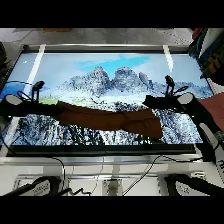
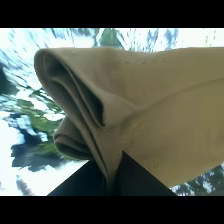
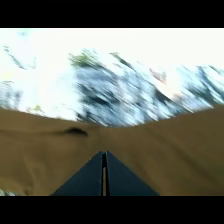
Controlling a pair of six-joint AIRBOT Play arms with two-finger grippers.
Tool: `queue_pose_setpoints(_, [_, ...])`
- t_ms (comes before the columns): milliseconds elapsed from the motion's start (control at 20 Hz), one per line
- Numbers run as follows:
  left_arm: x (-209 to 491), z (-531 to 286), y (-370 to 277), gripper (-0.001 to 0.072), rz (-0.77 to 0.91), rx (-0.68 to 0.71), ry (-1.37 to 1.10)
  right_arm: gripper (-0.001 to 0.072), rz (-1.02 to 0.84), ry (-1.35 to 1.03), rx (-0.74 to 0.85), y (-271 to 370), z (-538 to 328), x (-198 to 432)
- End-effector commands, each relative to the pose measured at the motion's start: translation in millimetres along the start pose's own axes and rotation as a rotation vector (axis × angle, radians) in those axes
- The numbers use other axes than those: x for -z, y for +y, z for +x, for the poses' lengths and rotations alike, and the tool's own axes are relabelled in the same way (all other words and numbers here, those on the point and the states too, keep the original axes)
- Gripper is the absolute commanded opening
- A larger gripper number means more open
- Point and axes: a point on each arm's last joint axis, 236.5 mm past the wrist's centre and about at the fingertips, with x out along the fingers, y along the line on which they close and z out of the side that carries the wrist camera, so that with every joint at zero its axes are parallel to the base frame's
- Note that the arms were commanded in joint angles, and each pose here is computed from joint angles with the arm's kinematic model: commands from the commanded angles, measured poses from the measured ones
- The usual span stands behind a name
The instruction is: Fold the clothes and pants, and hang the long-sleeved shirts on hangers.
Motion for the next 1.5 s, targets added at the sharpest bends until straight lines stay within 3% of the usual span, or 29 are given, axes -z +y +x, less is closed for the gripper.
queue_pose_setpoints(0, [-27.1,-71.9,-25.7,0.0013,0.137,-0.104,-0.166,0.0013,-0.114,-0.12,-0.055,63.0,24.3,-8.4])
queue_pose_setpoints(400, [-59.2,-158.6,-111.1,0.0013,0.19,0.006,-0.481,0.0012,-0.13,0.069,-0.187,193.6,139.9,135.2])
queue_pose_setpoints(550, [-63.0,-162.2,-121.2,0.0014,0.174,0.05,-0.507,0.0012,-0.038,0.089,-0.232,237.7,181.7,160.0])
queue_pose_setpoints(800, [-62.9,-161.7,-121.6,0.0014,0.131,0.063,-0.505,0.0012,-0.068,0.079,-0.299,281.8,198.3,153.3])
queue_pose_setpoints(1100, [-53.1,-133.3,-152.1,0.0013,0.142,0.177,-0.444,0.0013,-0.241,0.306,-0.096,193.9,174.2,130.8])
queue_pose_setpoints(1300, [-63.6,-81.0,-223.5,0.0013,0.121,0.394,-0.399,0.0013,-0.337,0.188,0.075,129.7,110.4,32.6])
queue_pose_setpoints(1450, [-61.4,-19.5,-293.9,0.0013,0.11,0.48,-0.368,0.0013,-0.319,0.05,0.171,90.4,37.0,-41.4])
